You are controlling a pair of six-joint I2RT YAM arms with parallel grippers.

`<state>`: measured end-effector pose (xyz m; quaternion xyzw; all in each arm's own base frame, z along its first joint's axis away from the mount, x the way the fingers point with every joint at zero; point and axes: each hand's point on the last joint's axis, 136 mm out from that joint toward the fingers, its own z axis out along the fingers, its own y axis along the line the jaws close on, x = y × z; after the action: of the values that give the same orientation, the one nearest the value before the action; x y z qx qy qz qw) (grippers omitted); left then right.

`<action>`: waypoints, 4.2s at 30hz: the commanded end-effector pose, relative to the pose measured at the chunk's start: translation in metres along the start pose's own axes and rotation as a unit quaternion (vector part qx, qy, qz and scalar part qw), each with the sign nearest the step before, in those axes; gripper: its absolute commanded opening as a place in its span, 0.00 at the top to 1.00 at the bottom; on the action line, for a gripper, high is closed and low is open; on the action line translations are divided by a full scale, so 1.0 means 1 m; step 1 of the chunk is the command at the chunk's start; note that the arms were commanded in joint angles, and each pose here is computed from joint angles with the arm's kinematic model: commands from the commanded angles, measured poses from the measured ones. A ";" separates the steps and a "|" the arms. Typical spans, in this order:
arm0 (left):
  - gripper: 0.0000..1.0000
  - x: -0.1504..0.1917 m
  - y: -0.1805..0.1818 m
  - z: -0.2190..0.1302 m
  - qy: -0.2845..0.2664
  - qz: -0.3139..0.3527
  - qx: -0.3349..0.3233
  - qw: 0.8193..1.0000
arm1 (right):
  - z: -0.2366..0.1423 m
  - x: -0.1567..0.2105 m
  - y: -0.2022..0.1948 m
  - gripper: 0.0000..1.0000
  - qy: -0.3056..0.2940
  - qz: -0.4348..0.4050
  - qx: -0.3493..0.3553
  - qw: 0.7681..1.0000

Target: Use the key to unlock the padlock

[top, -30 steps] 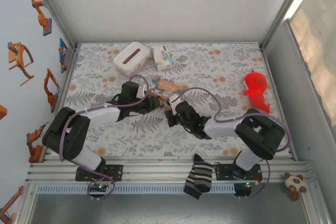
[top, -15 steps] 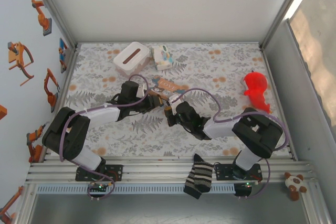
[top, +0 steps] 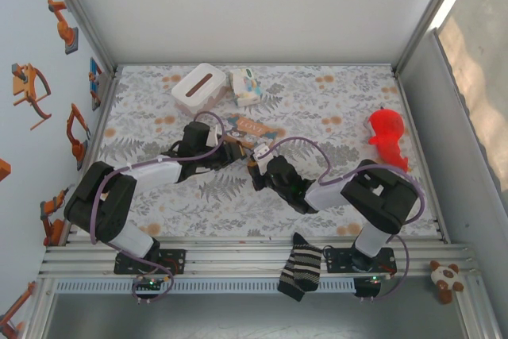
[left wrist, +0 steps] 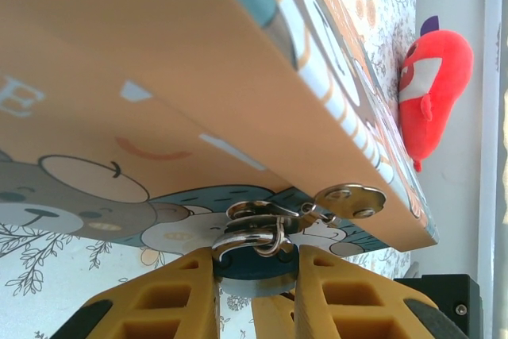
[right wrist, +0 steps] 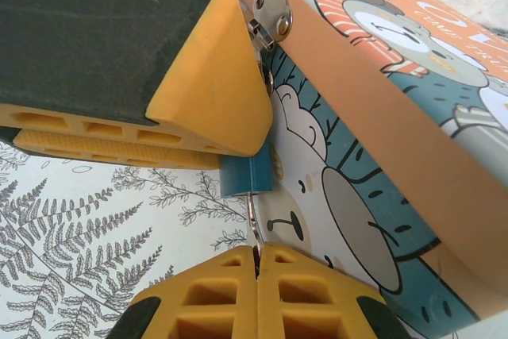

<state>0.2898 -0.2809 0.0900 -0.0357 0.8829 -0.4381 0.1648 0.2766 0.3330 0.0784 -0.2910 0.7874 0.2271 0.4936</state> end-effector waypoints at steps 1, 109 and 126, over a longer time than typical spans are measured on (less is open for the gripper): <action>0.76 0.013 -0.019 0.006 0.034 0.008 0.031 0.999 | 0.001 -0.048 0.016 1.00 -0.085 0.003 -0.035 0.996; 0.53 -0.001 0.048 -0.033 -0.063 -0.198 0.104 0.973 | 0.034 -0.007 0.028 1.00 -0.033 0.307 -0.052 0.950; 0.60 -0.001 0.053 0.002 -0.056 -0.230 0.166 0.957 | 0.034 -0.006 0.028 1.00 -0.027 0.305 -0.049 0.951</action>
<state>0.2930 -0.2431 0.0424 -0.2349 0.7690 -0.5834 0.1141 0.2764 0.3689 0.0472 -0.0673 0.8300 0.3954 0.3876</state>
